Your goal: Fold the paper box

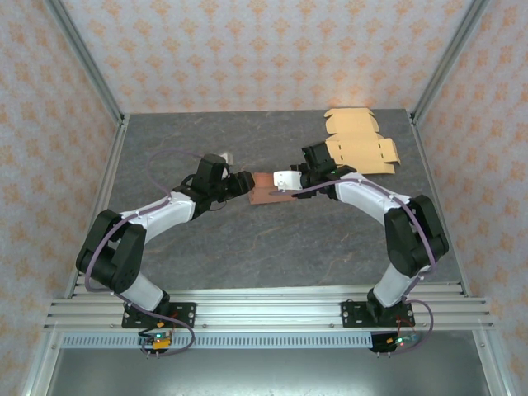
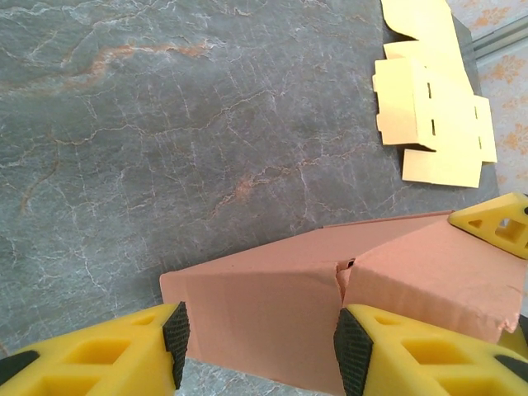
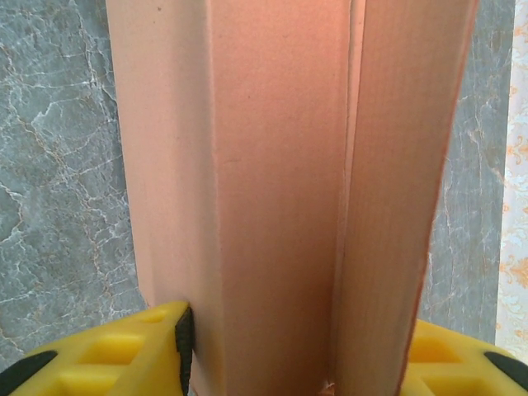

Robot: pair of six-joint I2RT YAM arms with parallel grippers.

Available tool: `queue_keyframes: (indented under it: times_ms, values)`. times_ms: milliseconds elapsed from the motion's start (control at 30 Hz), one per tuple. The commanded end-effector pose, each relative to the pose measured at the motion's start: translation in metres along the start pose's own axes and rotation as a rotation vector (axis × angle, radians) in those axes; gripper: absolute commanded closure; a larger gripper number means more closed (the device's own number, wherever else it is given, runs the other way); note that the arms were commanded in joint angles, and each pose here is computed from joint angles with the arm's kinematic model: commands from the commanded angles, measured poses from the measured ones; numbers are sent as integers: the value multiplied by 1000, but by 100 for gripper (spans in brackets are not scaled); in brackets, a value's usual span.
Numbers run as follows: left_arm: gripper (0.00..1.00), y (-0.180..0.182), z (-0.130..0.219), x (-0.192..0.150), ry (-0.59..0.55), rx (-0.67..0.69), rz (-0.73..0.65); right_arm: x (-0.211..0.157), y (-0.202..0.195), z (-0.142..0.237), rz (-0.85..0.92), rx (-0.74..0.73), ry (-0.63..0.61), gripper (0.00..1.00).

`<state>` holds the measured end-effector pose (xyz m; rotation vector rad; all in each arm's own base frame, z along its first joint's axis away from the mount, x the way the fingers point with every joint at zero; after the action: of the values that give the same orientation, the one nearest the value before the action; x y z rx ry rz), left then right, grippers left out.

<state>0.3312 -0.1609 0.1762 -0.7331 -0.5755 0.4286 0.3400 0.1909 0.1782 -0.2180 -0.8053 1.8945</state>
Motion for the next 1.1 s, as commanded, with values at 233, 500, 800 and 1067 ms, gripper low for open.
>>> queue_keyframes:
  times_ms: [233, 500, 800, 1067]
  values:
    - [42, -10, 0, 6, 12, -92, -2, -3, 47, -28, -47, 257, 113, 52]
    - [33, 5, 28, 16, -110, -64, -95, -5, 35, -21, -182, 287, 153, 52]
    - [38, -5, 29, 10, -106, -207, -319, -4, 24, -13, -307, 304, 192, 52]
    - [49, -26, 11, 2, -70, -101, -588, 0, 26, -11, -323, 337, 177, 52]
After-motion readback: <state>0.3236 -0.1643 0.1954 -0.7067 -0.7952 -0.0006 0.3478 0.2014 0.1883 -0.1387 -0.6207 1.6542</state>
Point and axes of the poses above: each hand's point on the last joint's axis, 136 mm out from that joint toward the fingers, its own z axis back along the fingers, its own y axis along the line the jaws close on, x = y × z, the point moved 9 cm from there along z, back along the fingers, and after that the axes turned 12 degrees about z, right-handed, at the moved point
